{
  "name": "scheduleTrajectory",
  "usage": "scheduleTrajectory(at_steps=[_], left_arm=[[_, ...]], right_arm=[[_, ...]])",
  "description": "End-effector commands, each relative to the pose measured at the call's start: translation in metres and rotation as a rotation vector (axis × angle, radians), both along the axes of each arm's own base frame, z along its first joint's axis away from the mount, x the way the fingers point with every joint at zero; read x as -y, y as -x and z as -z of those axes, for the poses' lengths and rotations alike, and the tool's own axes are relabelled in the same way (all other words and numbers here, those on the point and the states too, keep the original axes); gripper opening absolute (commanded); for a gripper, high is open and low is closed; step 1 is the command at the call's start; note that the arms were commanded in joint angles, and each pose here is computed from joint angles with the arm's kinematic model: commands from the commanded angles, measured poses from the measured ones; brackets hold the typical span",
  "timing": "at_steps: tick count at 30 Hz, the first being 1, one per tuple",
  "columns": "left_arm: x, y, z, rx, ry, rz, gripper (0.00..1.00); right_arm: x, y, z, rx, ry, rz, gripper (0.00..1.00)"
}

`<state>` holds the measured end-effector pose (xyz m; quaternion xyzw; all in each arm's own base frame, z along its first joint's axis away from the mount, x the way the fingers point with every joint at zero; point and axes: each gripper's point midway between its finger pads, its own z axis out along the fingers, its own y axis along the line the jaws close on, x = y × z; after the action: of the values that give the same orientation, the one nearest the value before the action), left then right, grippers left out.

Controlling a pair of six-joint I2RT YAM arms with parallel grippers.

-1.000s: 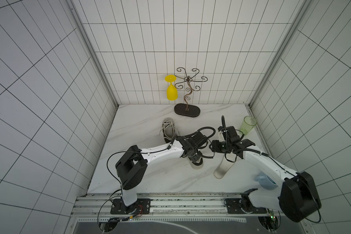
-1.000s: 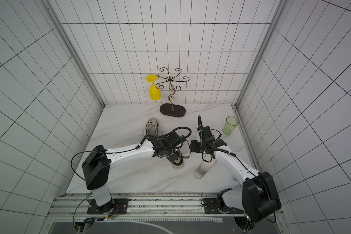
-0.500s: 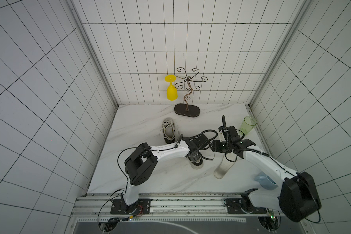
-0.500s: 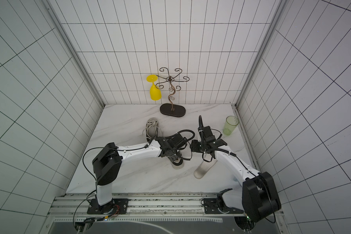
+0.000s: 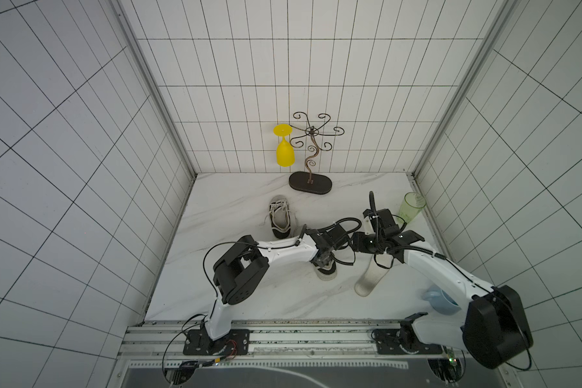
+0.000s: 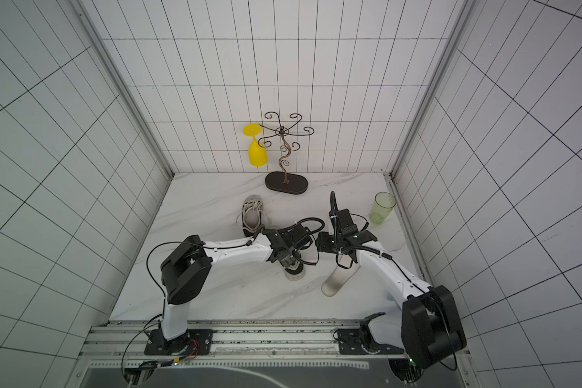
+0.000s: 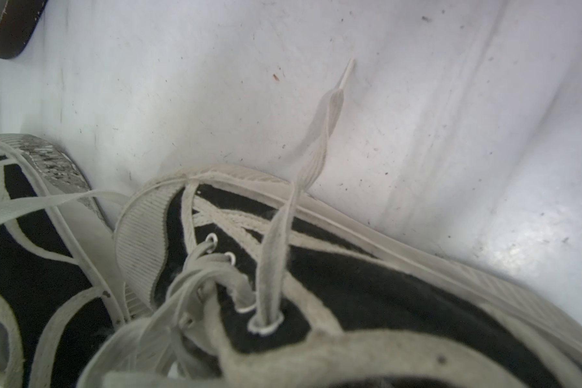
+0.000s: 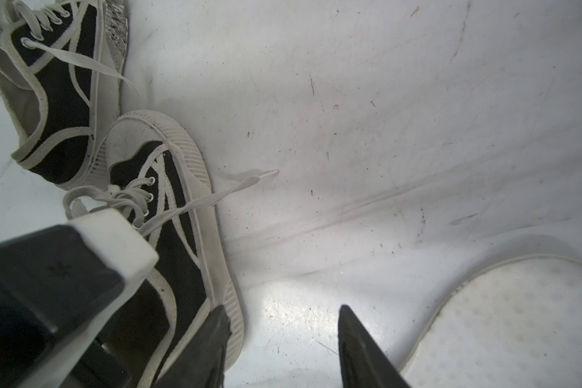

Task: Insert the insole into the shoe
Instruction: Adjust the shoe at the center of the board.

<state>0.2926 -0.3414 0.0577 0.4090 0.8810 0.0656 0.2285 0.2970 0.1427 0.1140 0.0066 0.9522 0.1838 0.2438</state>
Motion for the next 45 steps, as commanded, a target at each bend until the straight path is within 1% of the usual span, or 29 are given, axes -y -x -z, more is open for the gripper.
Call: scheduleTrajectory(at_steps=[1,4,6,7,9,12,14,17,21,23,24,25,26,27,31,34,35,36,37,39,40,42,44,45], left_arm=[[0.02,0.003,-0.035,-0.041,0.146,-0.012,0.0],[0.027,0.005,-0.052,-0.192,0.301,-0.079,0.0],[0.027,0.005,-0.056,-0.272,0.384,-0.129,0.0],[0.026,0.005,-0.057,-0.292,0.408,-0.145,0.0],[0.024,0.002,-0.059,-0.308,0.442,-0.184,0.0],[0.021,-0.001,-0.054,-0.367,0.479,-0.262,0.0],[0.02,-0.004,-0.052,-0.394,0.515,-0.317,0.0],[0.023,-0.006,-0.056,-0.422,0.582,-0.366,0.0],[0.026,-0.006,-0.058,-0.445,0.63,-0.423,0.0],[0.026,-0.006,-0.059,-0.455,0.657,-0.461,0.0],[0.024,-0.006,-0.059,-0.456,0.671,-0.492,0.0],[0.023,-0.007,-0.06,-0.455,0.686,-0.512,0.0],[0.021,-0.008,-0.061,-0.454,0.705,-0.54,0.0],[0.02,-0.01,-0.063,-0.461,0.73,-0.56,0.0],[0.014,-0.013,-0.07,-0.48,0.795,-0.612,0.0],[0.002,-0.018,-0.075,-0.493,0.853,-0.66,0.0],[-0.004,-0.02,-0.076,-0.495,0.872,-0.677,0.0],[-0.011,-0.022,-0.077,-0.49,0.881,-0.694,0.0],[-0.016,-0.022,-0.077,-0.485,0.885,-0.701,0.0],[-0.024,-0.022,-0.075,-0.478,0.886,-0.697,0.0],[-0.026,-0.02,-0.075,-0.477,0.886,-0.696,0.0],[-0.029,-0.016,-0.073,-0.478,0.89,-0.689,0.0],[-0.031,-0.011,-0.07,-0.485,0.889,-0.685,0.0],[-0.033,-0.008,-0.066,-0.49,0.882,-0.689,0.0]], right_arm=[[-0.006,0.007,-0.008,-0.011,-0.045,-0.04,0.54],[-0.018,0.015,-0.004,-0.054,-0.079,-0.105,0.56],[-0.024,0.021,-0.004,-0.075,-0.088,-0.143,0.58],[-0.026,0.024,-0.003,-0.088,-0.09,-0.154,0.58],[-0.03,0.029,-0.003,-0.112,-0.11,-0.175,0.59],[-0.038,0.037,-0.002,-0.15,-0.132,-0.19,0.61],[-0.042,0.04,-0.001,-0.155,-0.117,-0.179,0.65],[-0.048,0.043,0.004,-0.181,-0.115,-0.155,0.67],[-0.051,0.035,0.01,-0.191,-0.1,-0.104,0.68],[-0.05,0.029,0.013,-0.195,-0.072,-0.078,0.69],[-0.05,0.025,0.014,-0.196,-0.05,-0.073,0.77],[-0.051,0.023,0.015,-0.199,-0.024,-0.072,0.97],[-0.053,0.022,0.017,-0.203,0.007,-0.075,0.99],[-0.055,0.021,0.019,-0.211,0.03,-0.083,0.99],[-0.048,0.02,0.028,-0.211,0.135,-0.073,0.95],[-0.024,0.02,0.032,-0.202,0.258,-0.052,0.87],[-0.016,0.02,0.032,-0.198,0.292,-0.044,0.81],[-0.007,0.019,0.031,-0.194,0.31,-0.032,0.71],[0.002,0.018,0.03,-0.192,0.321,-0.017,0.66],[0.02,0.015,0.028,-0.193,0.323,0.015,0.58],[0.027,0.012,0.028,-0.192,0.325,0.03,0.57],[0.04,0.005,0.025,-0.181,0.334,0.051,0.56],[0.043,-0.003,0.021,-0.168,0.34,0.055,0.55],[0.042,-0.008,0.018,-0.157,0.334,0.055,0.53]])
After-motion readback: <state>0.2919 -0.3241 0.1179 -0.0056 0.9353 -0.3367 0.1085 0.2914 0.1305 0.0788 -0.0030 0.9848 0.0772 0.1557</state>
